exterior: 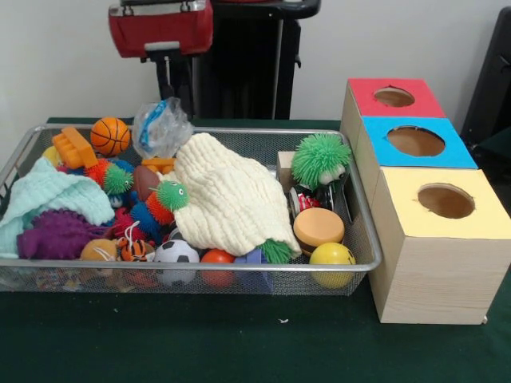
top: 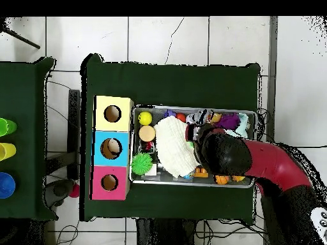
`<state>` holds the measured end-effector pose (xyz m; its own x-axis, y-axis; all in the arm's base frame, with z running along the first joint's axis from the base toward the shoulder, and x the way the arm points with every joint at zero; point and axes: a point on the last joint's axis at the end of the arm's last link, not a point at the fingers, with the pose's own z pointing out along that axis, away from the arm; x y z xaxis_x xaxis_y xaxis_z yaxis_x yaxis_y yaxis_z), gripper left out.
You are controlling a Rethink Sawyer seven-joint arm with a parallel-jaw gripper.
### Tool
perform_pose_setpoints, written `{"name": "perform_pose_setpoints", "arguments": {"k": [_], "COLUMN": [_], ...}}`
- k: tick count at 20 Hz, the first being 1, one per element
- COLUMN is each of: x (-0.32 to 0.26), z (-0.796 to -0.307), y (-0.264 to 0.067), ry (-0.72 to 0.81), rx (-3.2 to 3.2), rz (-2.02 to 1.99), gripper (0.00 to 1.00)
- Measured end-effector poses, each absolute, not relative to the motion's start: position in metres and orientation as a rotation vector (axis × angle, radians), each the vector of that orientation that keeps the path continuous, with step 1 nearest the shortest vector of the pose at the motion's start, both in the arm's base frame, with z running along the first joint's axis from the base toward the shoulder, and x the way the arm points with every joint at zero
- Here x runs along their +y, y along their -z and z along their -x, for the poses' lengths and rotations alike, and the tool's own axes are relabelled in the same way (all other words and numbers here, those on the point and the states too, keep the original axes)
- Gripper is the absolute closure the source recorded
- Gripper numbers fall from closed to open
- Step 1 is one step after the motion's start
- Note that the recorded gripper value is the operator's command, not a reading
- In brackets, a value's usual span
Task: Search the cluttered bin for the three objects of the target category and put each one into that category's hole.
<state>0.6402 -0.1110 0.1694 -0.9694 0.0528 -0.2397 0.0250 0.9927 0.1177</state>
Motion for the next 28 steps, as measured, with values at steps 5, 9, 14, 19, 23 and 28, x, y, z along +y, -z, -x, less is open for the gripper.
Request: {"name": "perform_pose_setpoints", "arguments": {"k": [5, 9, 14, 19, 23, 28], "x": [-0.086, -0.060, -0.031, 0.006, 0.033, 0.064], "z": [-0.654, -0.656, -0.652, -0.643, -0.639, -0.636], "y": [-0.183, -0.190, -0.193, -0.195, -0.198, -0.197], "ry": [-0.294, -0.405, -0.502, -0.584, -0.612, -0.644], "rx": [2.873, 2.875, 2.893, 2.921, 2.934, 2.927], "rz": [-0.127, -0.176, -0.206, -0.219, -0.205, -0.200], "gripper": [1.00, 1.00, 1.00, 1.00, 1.00, 1.00]}}
